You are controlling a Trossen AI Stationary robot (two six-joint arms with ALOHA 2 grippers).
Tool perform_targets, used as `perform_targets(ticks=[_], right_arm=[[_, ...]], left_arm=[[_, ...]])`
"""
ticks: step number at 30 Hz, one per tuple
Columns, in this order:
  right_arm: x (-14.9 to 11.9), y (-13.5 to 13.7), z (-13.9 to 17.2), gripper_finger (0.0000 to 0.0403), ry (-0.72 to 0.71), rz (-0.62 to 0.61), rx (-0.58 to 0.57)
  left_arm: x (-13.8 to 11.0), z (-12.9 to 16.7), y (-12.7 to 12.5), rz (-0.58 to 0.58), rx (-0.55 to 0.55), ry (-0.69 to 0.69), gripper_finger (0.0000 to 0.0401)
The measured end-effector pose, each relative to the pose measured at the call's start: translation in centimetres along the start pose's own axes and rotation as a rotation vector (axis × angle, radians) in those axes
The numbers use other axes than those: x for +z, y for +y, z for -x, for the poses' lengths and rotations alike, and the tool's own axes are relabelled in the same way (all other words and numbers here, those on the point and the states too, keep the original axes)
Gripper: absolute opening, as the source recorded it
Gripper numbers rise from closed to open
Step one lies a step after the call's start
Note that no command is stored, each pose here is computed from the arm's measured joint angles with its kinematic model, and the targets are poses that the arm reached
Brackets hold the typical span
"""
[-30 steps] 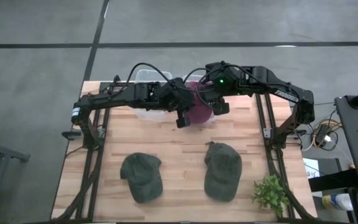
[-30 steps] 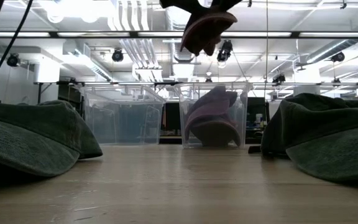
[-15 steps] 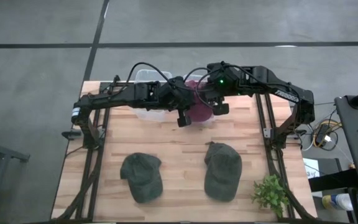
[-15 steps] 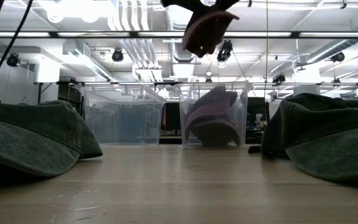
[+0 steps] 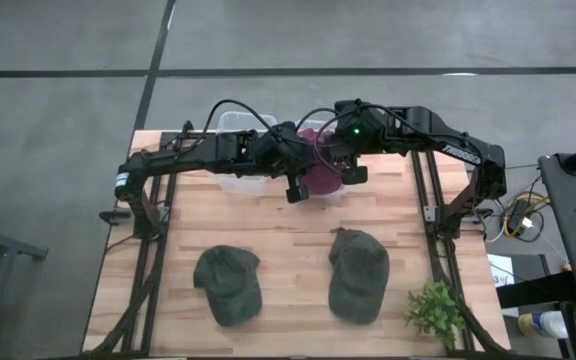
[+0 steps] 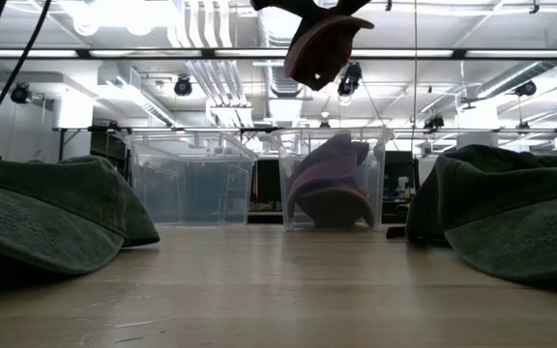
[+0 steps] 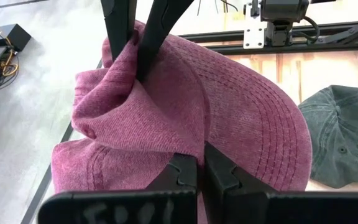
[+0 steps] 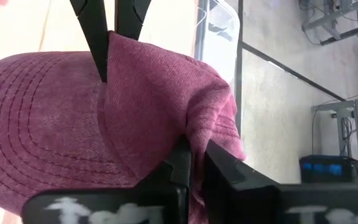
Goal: Pick & Place hat
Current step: Put the red cap into the right transparent bin
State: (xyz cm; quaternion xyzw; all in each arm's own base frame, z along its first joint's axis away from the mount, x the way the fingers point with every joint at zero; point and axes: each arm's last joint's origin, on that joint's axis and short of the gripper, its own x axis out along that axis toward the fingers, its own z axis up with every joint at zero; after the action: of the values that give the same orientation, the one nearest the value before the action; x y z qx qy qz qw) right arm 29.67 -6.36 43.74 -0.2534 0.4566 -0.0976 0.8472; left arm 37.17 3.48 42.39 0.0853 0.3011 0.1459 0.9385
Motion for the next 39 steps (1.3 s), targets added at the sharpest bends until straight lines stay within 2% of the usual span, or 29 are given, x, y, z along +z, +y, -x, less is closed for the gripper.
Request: perform_targets(ticks=[12, 17, 21, 39], right_arm=[[-0.01, 0.01, 0.0, 0.0038, 0.0, -0.002, 0.001], [-0.03, 0.03, -0.01, 0.0017, 0.004, -0.006, 0.0], [-0.06, -0.1, -0.02, 0.0011, 0.027, -0.024, -0.047], [-0.13, -0.22, -0.01, 0.0008, 0.04, -0.05, -0.072]], left_arm=[[0.01, 0.0, -0.02, 0.0, -0.003, -0.001, 0.0], [0.01, 0.0, -0.02, 0.0, -0.003, -0.001, 0.0], [0.07, 0.0, 0.01, 0.002, 0.001, -0.007, 0.0001], [0.02, 0.13, -0.01, -0.019, -0.006, -0.003, 0.0077]])
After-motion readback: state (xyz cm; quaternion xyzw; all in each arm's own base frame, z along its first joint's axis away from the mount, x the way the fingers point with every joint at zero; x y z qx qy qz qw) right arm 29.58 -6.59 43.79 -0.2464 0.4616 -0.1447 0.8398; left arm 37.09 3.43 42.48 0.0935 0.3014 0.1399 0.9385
